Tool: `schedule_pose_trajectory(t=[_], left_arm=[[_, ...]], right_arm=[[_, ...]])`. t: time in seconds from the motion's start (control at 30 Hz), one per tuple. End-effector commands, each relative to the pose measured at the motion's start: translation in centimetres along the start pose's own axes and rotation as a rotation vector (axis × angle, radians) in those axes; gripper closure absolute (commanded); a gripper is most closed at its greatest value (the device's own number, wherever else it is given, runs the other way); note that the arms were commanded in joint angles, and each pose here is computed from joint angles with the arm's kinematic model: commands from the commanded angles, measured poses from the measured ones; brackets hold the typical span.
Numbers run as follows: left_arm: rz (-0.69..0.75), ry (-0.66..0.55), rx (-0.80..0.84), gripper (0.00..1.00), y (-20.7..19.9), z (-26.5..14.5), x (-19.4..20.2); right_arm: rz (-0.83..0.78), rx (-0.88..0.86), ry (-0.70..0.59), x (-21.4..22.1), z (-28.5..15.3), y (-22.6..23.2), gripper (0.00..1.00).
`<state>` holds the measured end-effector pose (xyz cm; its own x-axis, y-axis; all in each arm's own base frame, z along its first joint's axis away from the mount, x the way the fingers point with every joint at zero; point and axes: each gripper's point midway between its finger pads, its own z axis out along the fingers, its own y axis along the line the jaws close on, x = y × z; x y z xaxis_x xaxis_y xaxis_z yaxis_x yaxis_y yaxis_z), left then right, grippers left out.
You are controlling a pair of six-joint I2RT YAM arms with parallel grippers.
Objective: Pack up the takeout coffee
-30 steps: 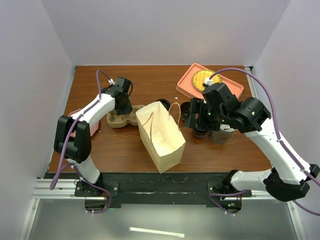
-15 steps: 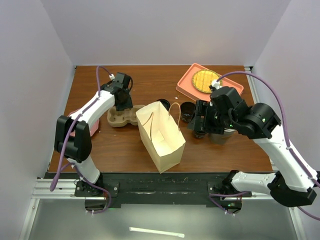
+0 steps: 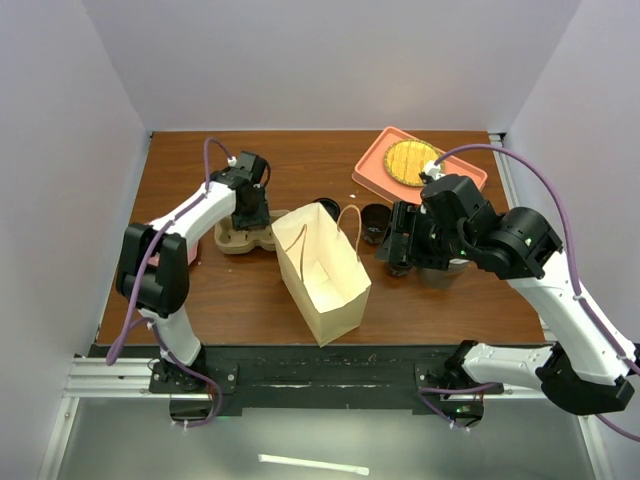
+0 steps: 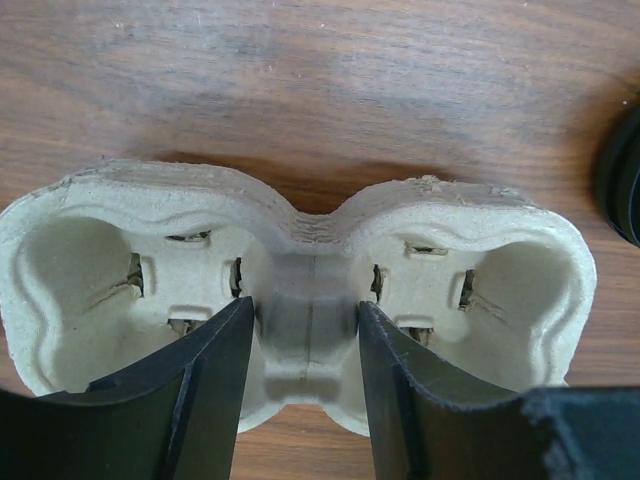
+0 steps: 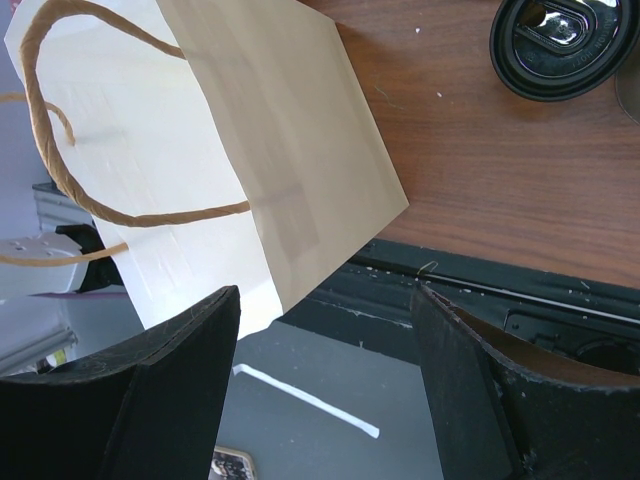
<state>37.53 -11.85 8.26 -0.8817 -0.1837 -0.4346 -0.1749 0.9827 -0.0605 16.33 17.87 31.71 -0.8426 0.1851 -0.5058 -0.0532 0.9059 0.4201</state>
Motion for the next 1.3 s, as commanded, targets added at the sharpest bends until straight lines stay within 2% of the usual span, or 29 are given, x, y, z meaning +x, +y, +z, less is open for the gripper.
schedule_pose_trajectory(t=[0.0,0.13,0.47,0.77,1.0,1.27], left_arm=[[0.032,-0.02,0.002,0.48,-0.2,-0.1,-0.4],[0.033,-0.022,0.002,0.5,-0.2,0.1,-0.4],[0.045,-0.034,0.005,0.62,-0.3,-0.3,-0.9],[0.035,-0.077,0.027,0.68,-0.9,-2.8,-2.9],[0.032,-0.09,0.027,0.68,-0.8,-4.0,-3.5],[0.045,-0.043,-0.057,0.63,1.0,-1.1,-1.2]], right_arm=[[0.014,0.006,0.015,0.4,-0.3,-0.3,0.27],[0.014,0.002,0.013,0.4,-0.3,-0.2,0.27],[0.008,0.006,0.01,0.3,-0.4,-0.3,0.27],[0.083,0.025,0.056,1.3,-1.2,-0.5,0.27],[0.257,-0.109,0.021,1.3,-1.9,1.3,0.28],[0.259,-0.1,0.008,1.5,-1.5,0.8,0.29]])
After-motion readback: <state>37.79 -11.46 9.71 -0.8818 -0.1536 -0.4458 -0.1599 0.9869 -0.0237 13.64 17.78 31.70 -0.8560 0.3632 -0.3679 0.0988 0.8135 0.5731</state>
